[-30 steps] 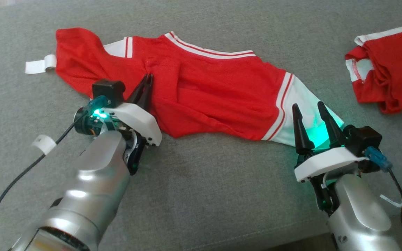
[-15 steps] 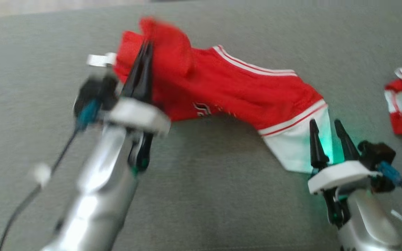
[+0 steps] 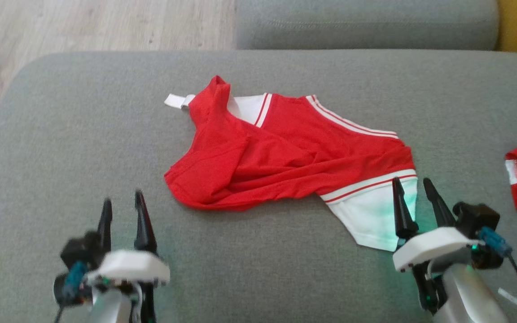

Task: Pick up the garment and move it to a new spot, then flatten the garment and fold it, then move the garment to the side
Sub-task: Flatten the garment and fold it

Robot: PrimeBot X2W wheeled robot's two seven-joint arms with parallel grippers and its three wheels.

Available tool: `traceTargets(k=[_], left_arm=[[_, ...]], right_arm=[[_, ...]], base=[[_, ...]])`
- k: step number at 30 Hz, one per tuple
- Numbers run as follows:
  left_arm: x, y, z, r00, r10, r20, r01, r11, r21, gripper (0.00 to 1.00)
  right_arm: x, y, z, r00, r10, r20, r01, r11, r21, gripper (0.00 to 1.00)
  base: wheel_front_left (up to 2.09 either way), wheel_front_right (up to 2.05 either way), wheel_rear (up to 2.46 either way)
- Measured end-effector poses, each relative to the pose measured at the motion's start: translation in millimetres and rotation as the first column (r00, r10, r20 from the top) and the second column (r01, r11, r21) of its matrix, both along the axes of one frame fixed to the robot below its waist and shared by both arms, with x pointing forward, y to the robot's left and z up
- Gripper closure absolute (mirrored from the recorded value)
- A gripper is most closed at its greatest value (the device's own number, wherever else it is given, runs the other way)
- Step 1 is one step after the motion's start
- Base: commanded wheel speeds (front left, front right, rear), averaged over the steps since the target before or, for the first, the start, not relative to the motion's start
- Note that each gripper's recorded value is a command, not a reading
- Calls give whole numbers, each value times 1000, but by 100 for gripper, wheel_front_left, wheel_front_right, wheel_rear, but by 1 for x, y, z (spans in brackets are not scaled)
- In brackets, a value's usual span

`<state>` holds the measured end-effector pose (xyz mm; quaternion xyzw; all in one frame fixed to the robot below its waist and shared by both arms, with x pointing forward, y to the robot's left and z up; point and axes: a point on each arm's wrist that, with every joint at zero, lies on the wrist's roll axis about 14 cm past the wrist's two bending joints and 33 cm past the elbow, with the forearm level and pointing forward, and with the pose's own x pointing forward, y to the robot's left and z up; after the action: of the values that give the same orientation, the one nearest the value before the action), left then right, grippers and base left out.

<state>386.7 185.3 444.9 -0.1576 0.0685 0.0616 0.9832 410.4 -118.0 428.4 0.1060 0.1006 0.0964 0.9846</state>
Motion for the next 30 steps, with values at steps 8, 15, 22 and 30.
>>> traceTargets(k=[8,15,22,30], left_arm=[[-27,4,-10,998,-50,-32,54,985,163,0],[-52,-4,-25,990,-117,-80,133,965,227,0],[-65,-4,-33,987,-123,-101,144,963,228,0],[-64,-7,-36,984,-139,-111,160,963,218,0]], right_arm=[[-19,-8,11,999,-17,30,17,1000,-1,0],[-30,-11,13,999,-15,42,17,999,-27,0],[-53,-19,-12,999,-35,-35,34,999,-38,0],[-63,-22,-47,989,-22,-149,6,995,-103,0]], base=[[0,0,0],[0,0,0],[0,0,0],[0,0,0]])
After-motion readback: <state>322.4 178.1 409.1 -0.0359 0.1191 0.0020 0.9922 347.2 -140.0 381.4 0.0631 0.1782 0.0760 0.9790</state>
